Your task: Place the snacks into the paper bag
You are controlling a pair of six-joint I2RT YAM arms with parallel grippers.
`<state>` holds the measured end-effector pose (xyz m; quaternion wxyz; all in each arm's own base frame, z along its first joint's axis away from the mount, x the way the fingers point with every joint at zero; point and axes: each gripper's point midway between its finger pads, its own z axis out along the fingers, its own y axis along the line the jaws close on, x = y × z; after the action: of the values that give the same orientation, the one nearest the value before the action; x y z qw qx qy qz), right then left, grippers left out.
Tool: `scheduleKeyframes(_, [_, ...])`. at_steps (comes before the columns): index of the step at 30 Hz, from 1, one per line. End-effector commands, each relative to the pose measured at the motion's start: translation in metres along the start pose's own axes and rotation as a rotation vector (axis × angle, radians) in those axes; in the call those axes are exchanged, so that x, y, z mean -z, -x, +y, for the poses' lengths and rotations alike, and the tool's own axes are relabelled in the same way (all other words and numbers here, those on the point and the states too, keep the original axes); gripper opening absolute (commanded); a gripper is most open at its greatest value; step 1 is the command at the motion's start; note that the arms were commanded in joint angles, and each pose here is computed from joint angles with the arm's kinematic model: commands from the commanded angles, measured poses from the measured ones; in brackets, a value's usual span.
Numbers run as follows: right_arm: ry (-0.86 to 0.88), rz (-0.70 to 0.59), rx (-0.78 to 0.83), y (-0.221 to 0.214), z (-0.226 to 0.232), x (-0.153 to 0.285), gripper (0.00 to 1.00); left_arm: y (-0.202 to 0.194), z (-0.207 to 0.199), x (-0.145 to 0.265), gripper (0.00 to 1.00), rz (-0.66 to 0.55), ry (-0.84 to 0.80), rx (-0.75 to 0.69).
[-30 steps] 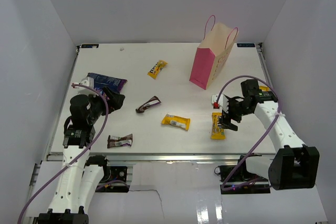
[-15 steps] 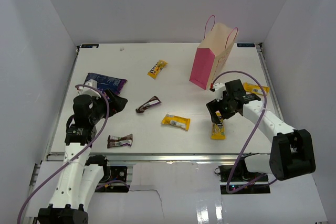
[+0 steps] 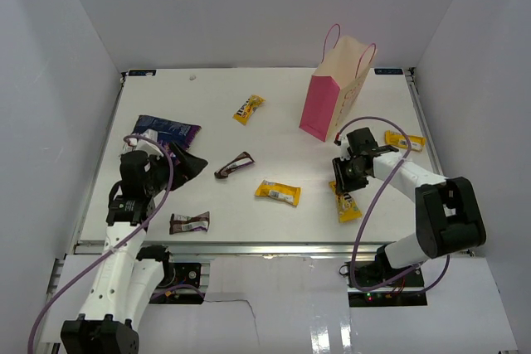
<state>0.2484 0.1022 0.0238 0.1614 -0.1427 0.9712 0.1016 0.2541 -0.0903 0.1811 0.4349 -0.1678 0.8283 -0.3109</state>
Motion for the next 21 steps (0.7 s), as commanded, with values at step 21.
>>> scheduleKeyframes(21, [-0.086, -1.229, 0.563, 0.364, 0.069, 0.329, 0.08, -0.080, -0.022, -0.059, 0.98, 0.309, 0.010, -0.191])
